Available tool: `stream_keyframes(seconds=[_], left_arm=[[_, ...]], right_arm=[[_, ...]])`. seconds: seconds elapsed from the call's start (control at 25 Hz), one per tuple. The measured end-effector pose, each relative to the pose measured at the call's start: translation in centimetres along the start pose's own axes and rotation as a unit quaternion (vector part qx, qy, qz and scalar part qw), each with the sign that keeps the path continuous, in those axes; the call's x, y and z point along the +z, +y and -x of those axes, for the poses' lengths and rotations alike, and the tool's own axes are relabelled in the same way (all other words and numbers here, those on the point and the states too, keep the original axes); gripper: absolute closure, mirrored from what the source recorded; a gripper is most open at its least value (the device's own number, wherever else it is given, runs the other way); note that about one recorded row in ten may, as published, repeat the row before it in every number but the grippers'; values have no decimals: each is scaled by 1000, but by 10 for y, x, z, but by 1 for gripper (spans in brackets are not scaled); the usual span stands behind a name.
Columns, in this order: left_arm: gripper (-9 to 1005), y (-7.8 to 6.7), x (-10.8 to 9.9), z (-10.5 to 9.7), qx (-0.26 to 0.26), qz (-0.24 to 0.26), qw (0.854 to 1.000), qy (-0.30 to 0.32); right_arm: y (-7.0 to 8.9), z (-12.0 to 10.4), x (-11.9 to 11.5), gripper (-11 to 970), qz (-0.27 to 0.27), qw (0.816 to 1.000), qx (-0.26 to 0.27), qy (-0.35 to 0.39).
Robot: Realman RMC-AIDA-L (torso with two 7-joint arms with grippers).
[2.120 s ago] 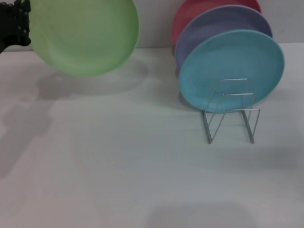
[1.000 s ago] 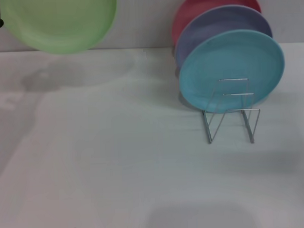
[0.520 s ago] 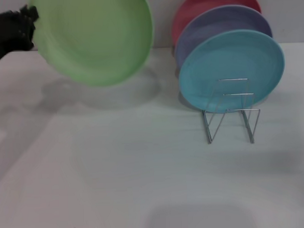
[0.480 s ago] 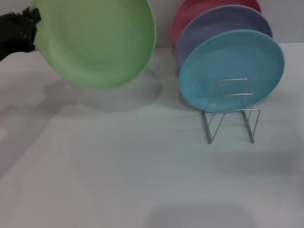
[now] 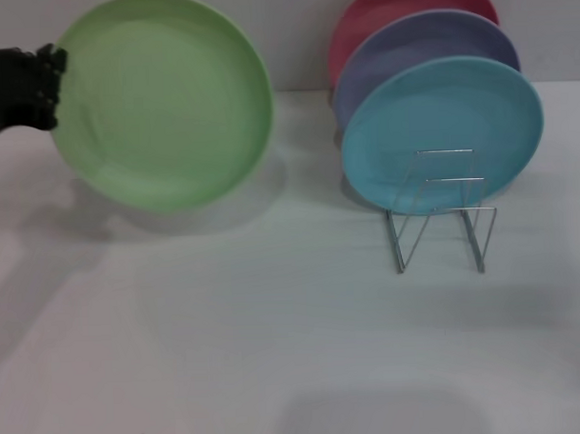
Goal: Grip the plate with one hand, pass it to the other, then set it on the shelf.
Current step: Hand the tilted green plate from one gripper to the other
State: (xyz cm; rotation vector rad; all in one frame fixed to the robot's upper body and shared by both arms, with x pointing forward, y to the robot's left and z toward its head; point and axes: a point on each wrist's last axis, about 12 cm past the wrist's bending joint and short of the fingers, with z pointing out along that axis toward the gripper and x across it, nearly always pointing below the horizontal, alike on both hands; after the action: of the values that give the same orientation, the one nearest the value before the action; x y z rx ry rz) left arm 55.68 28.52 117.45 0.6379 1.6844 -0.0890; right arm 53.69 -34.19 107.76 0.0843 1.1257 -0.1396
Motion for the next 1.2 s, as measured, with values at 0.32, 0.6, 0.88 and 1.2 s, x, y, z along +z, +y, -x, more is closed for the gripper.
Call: stream_keyframes(seconds=[0.32, 0.6, 0.88, 1.2], left_arm=[[964, -5, -6, 8, 86, 72, 994, 5], [964, -28, -4, 14, 195, 178, 964, -22], [964, -51, 2, 12, 169, 234, 955, -72], [963, -79, 8, -4, 48, 240, 958, -150]], right_arm=[[1, 0, 1, 231, 2, 1000, 1, -1], [2, 0, 3, 231, 3, 1000, 1, 0], [3, 0, 4, 231, 4, 1000, 1, 0], [3, 1, 3, 231, 3, 1000, 2, -3]])
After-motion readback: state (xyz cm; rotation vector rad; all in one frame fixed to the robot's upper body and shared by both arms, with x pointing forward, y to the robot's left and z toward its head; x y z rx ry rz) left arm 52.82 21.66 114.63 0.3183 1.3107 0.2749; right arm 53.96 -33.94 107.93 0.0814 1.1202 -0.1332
